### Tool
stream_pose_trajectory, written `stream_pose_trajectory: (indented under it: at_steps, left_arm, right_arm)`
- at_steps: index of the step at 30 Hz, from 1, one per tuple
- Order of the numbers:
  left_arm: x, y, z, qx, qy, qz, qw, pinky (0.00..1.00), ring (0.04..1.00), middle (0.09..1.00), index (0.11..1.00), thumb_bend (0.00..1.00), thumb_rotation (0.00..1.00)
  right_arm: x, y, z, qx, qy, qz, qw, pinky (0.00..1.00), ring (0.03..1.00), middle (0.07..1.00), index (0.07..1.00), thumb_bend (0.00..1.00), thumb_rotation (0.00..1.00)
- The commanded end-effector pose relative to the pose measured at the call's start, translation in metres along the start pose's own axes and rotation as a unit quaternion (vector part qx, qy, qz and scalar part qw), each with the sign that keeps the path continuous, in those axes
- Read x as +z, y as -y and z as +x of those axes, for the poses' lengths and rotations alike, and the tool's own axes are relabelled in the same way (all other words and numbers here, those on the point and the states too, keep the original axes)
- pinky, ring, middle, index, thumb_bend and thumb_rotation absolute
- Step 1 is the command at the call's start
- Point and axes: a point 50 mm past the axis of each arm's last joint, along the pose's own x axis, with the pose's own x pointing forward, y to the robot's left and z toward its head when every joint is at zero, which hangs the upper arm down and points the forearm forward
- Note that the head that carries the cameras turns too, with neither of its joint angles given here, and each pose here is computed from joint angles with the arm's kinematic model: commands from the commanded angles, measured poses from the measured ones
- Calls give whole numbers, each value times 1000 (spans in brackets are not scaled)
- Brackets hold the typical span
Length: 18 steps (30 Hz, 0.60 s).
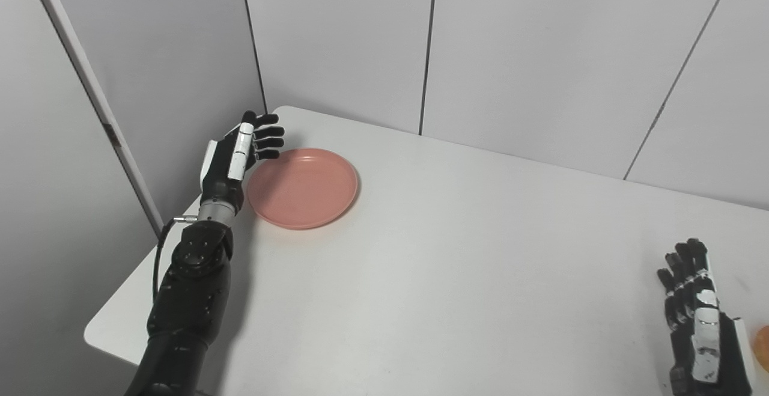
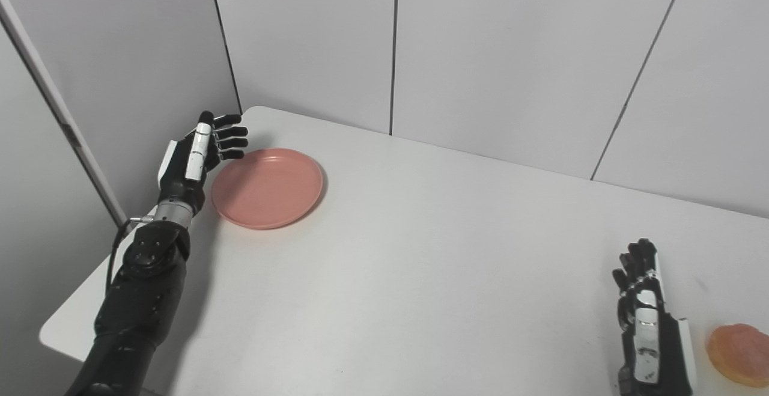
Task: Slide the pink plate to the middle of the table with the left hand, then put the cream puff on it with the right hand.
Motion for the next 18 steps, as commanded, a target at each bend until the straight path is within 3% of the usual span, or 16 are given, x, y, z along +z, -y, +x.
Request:
stream_pose_trajectory:
  at_steps: [1, 18]
  left_arm:
    - [55, -20, 38, 1, 92, 9, 996, 669, 699, 693, 674, 709, 1000]
    - [47, -31, 63, -1, 88, -7, 996, 751, 776, 761, 737, 756, 1000]
  right_arm:
    - [-73, 9, -82, -32, -131, 18, 991, 1000, 1000, 1000, 1000, 393, 1000]
    - [-78, 11, -83, -31, -134, 18, 990, 1000, 1000, 1000, 1000, 424, 1000]
